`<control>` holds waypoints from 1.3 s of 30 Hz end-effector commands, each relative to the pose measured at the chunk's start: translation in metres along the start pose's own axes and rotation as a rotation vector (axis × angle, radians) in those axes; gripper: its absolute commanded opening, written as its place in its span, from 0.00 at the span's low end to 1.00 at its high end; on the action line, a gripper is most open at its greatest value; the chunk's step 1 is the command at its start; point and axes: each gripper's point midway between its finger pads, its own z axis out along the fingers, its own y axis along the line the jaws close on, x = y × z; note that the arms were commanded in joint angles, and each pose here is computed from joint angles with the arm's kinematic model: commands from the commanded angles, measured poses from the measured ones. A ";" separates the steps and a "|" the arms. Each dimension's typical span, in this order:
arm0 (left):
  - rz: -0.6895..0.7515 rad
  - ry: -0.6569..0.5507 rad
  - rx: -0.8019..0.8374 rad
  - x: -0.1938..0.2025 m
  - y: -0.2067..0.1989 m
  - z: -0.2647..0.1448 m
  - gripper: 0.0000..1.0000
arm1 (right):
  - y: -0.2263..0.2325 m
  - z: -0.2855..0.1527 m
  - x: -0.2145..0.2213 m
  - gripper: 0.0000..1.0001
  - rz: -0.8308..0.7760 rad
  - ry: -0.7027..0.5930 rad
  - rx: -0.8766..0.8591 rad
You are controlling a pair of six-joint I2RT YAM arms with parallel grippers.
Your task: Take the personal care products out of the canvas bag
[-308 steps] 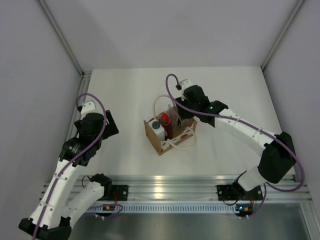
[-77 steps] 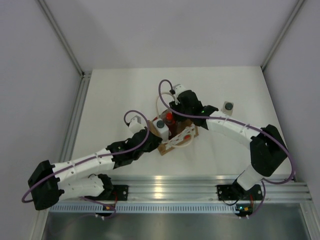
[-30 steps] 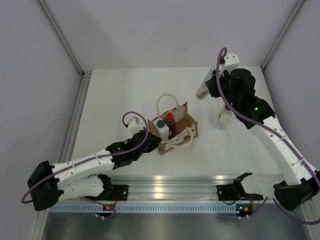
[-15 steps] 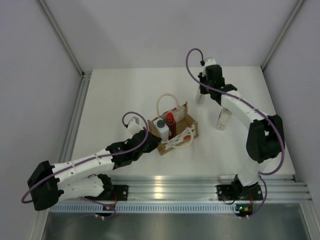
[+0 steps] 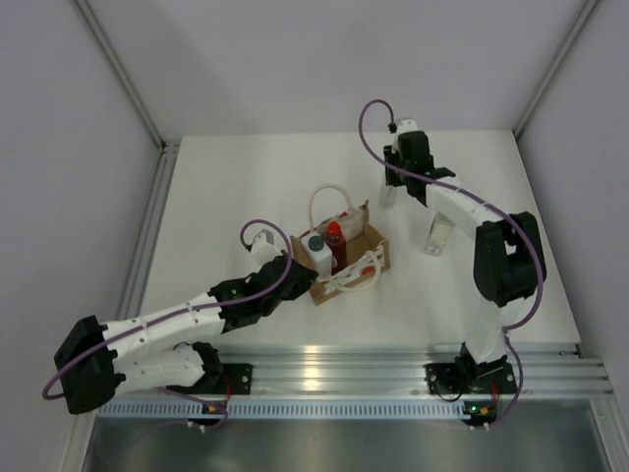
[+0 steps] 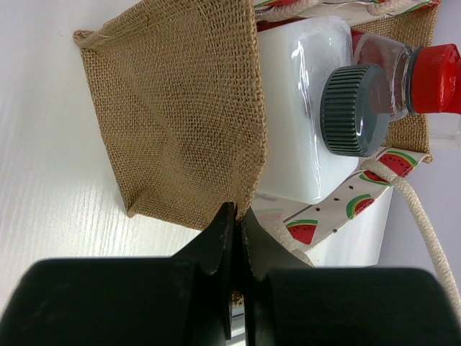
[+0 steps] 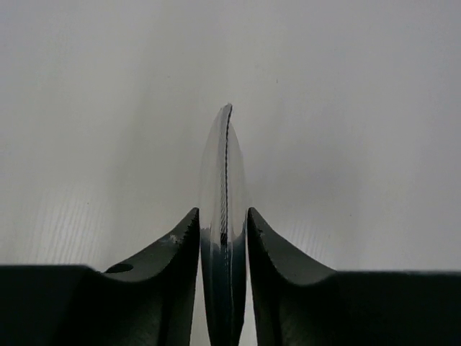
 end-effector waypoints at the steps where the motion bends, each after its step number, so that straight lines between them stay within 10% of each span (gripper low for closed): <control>1: 0.010 -0.025 -0.013 -0.004 0.008 0.000 0.00 | -0.001 -0.006 -0.052 0.31 0.036 -0.169 -0.019; 8: 0.012 -0.030 -0.013 -0.005 0.009 -0.001 0.00 | -0.003 -0.018 -0.057 0.61 0.014 -0.143 -0.035; 17: 0.027 -0.030 -0.021 -0.005 0.010 0.001 0.00 | -0.006 -0.081 -0.106 0.69 0.047 -0.218 -0.050; 39: 0.092 -0.043 -0.039 -0.006 0.000 0.011 0.00 | 0.168 -0.206 0.010 0.56 -0.151 0.024 -0.495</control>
